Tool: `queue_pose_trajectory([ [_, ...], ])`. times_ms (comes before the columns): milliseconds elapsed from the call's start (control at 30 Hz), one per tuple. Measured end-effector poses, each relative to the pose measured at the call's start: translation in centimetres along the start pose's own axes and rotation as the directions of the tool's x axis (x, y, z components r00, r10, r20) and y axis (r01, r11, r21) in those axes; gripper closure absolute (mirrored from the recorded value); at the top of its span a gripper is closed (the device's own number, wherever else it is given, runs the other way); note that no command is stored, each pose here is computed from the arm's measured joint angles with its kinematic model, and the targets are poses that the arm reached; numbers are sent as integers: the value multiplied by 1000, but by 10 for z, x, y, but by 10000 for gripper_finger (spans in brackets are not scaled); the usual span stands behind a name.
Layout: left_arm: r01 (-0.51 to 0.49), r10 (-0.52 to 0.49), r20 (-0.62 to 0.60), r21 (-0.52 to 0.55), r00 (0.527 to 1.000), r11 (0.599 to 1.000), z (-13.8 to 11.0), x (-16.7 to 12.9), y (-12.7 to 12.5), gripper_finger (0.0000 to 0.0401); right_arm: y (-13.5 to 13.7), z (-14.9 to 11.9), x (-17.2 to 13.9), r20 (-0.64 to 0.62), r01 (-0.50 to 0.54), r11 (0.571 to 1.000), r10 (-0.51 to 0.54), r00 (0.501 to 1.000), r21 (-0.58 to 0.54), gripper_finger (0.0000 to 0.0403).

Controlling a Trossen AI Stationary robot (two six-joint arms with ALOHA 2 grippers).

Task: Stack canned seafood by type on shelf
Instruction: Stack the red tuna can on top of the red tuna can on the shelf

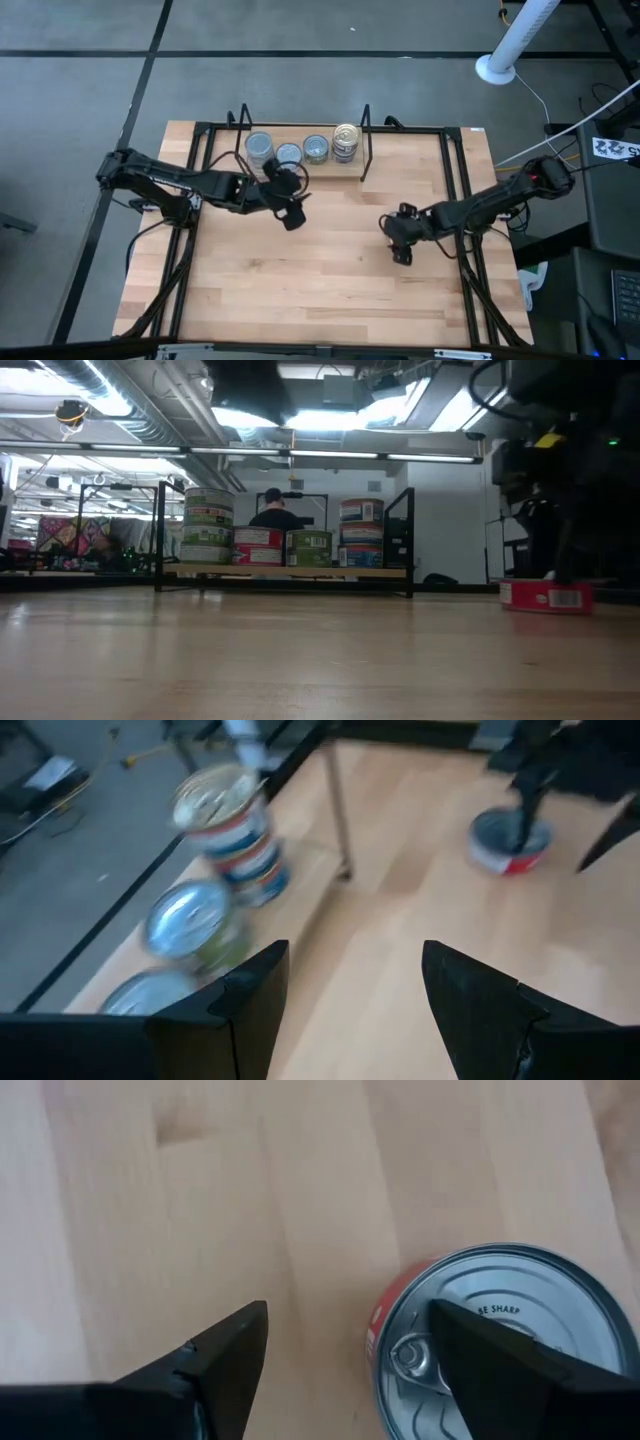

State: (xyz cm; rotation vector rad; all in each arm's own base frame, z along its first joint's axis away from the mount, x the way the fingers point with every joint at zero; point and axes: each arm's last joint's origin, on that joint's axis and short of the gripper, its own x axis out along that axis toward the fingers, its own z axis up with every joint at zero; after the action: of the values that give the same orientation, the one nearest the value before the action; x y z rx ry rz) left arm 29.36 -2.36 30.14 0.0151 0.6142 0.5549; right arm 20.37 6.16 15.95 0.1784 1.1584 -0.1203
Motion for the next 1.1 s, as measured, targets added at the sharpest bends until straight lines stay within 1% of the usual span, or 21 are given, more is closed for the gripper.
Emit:
queue_pose_trajectory([
  [133,60,-60,71,4,996,998,4,10,-19,176,8,-9,-2,-31,22,998,-24,999,-63,124],
  [233,86,-90,123,36,988,996,4,24,-38,176,12,-16,-4,-48,44,993,-49,998,-106,124],
  [400,105,-128,243,104,962,989,-1,60,-75,176,16,-20,-5,-45,70,987,-77,996,-142,124],
  [500,118,-158,304,146,939,982,-10,84,-95,176,15,-21,-5,-53,81,986,-90,995,-144,125],
  [567,135,-185,337,167,923,977,-16,98,-105,176,14,-22,-5,-55,89,985,-98,994,-148,132],
  [700,150,-206,365,178,908,973,-32,120,-120,176,14,-22,-3,-52,118,978,-128,990,-174,174],
  [833,150,-206,358,179,911,972,-45,134,-127,176,13,-21,2,-46,168,969,-179,983,-183,227],
  [933,156,-206,341,168,917,973,-52,140,-129,176,13,-22,8,-50,210,958,-223,974,-196,264],
  [1100,160,-205,328,161,922,974,-57,144,-131,176,13,-21,15,-24,267,942,-278,960,-203,324],
])
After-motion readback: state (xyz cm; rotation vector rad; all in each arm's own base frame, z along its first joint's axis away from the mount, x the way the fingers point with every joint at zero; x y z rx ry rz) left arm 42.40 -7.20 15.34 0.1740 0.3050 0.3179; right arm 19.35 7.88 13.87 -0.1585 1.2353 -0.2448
